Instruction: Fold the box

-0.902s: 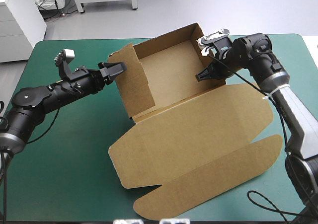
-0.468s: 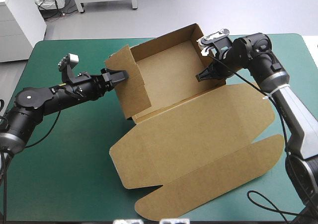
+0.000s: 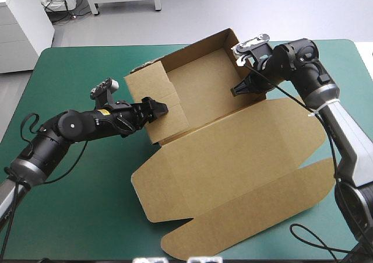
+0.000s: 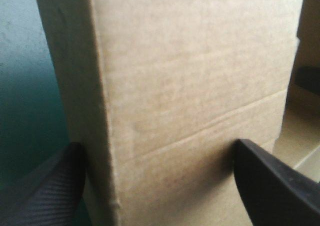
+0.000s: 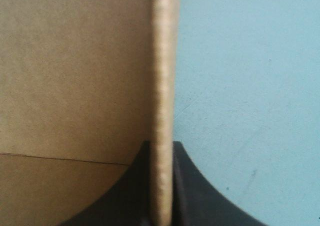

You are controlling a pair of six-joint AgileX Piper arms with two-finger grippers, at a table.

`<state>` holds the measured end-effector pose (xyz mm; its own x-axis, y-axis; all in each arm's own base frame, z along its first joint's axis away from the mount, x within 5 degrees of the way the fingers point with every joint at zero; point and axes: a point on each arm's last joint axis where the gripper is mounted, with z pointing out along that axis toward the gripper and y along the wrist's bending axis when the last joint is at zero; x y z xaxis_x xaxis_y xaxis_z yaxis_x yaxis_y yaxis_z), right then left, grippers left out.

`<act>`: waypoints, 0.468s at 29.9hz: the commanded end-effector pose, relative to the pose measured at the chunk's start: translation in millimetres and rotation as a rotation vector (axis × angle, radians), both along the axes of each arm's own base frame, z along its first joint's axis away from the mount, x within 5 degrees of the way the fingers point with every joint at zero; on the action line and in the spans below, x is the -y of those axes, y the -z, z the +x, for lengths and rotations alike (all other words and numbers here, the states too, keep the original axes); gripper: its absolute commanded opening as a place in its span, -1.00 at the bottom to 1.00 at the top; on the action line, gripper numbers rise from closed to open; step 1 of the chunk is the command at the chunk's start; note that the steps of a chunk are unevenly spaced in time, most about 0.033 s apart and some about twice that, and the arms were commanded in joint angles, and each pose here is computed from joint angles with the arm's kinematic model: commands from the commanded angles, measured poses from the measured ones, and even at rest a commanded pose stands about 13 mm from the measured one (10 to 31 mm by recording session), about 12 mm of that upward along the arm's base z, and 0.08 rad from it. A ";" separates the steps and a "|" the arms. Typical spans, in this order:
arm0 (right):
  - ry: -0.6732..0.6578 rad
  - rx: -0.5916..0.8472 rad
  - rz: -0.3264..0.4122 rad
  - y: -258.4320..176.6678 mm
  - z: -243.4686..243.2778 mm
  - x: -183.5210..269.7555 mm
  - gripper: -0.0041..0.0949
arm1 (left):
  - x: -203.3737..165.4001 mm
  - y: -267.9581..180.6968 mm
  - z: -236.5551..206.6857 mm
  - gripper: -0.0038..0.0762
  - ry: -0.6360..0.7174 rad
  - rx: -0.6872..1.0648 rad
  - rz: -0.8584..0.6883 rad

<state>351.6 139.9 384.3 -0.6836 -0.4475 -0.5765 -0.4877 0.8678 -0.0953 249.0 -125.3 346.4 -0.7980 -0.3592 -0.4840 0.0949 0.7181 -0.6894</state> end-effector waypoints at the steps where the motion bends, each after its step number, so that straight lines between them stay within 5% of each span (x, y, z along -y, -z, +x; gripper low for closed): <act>1: -0.001 0.103 0.067 -30.1 -11.1 2.9 -0.94 | 2.2 -16.2 -5.1 0.55 -0.102 0.018 -0.040; 14: -0.003 0.100 0.064 -29.8 -11.4 2.7 -0.94 | -4.9 1.6 -0.4 0.51 -0.232 -0.125 0.040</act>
<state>351.3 139.1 383.9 -0.6860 -0.4530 -0.5694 -0.4875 0.8671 -0.1025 246.4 -120.2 334.0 -0.7760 -0.5022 -0.3816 -0.1741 0.7520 -0.6358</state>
